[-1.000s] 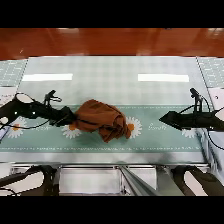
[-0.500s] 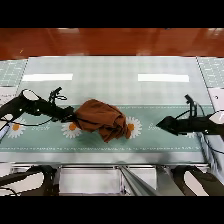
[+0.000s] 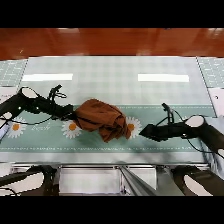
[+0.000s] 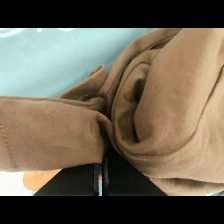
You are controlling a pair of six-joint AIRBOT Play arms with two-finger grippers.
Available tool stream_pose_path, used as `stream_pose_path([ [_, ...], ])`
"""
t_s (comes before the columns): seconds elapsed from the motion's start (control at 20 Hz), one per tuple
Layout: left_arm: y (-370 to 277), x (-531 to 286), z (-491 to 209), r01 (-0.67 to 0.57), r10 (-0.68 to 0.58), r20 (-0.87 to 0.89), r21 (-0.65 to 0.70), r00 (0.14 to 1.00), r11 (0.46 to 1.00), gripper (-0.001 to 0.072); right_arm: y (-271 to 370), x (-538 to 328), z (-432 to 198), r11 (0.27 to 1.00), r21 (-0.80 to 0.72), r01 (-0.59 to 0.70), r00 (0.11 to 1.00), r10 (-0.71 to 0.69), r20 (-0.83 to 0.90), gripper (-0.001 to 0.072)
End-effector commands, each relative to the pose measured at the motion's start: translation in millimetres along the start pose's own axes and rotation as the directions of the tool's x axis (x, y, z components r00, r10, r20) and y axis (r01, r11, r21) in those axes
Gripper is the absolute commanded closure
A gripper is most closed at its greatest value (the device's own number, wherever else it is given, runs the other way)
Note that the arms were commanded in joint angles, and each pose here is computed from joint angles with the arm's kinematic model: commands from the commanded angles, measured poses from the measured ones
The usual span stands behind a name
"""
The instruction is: Fold the shirts.
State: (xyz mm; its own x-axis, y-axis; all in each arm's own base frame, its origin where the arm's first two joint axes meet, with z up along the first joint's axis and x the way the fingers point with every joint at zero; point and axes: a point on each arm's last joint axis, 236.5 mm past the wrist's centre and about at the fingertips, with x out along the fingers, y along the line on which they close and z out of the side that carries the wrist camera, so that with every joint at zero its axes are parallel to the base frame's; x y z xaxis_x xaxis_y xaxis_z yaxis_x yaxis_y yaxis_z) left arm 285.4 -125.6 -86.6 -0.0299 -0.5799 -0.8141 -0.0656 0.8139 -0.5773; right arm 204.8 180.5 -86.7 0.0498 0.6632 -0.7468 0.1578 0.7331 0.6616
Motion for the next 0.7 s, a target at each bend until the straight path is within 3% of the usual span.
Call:
stream_pose_path([
  [0.0,-0.6,-0.4,0.3,0.001,-0.001,0.001,-0.003,1.0,1.0,0.0688,21.2,30.1,10.5,0.999,0.013,-0.051,0.999,0.051,-0.01,0.0312],
  [0.35,-0.8,-0.4,-0.6,0.002,-0.002,-0.003,-0.003,1.0,1.0,0.0688,61.2,76.8,23.1,0.996,-0.066,-0.063,0.994,0.057,-0.09,0.0337],
  [0.45,-0.8,-0.4,-0.7,0.002,-0.002,-0.003,-0.002,1.0,1.0,0.0688,72.9,75.8,32.6,0.993,-0.09,-0.078,0.995,0.071,-0.074,0.0493],
  [0.5,-0.9,-0.5,-0.6,0.002,-0.002,-0.003,-0.002,1.0,1.0,0.0688,78.3,74.2,35.0,0.99,-0.113,-0.087,0.994,0.079,-0.073,0.0628],
  [0.55,-0.9,-0.5,-0.5,0.002,-0.002,-0.003,-0.002,1.0,1.0,0.0688,83.8,72.4,37.5,0.984,-0.148,-0.097,0.994,0.087,-0.073,0.0681],
  [0.65,-2.2,-4.3,2.2,0.002,-0.002,0.009,0.006,1.0,1.0,0.0688,92.2,65.2,38.7,0.972,-0.211,-0.102,0.992,0.084,-0.093,0.0682],
])
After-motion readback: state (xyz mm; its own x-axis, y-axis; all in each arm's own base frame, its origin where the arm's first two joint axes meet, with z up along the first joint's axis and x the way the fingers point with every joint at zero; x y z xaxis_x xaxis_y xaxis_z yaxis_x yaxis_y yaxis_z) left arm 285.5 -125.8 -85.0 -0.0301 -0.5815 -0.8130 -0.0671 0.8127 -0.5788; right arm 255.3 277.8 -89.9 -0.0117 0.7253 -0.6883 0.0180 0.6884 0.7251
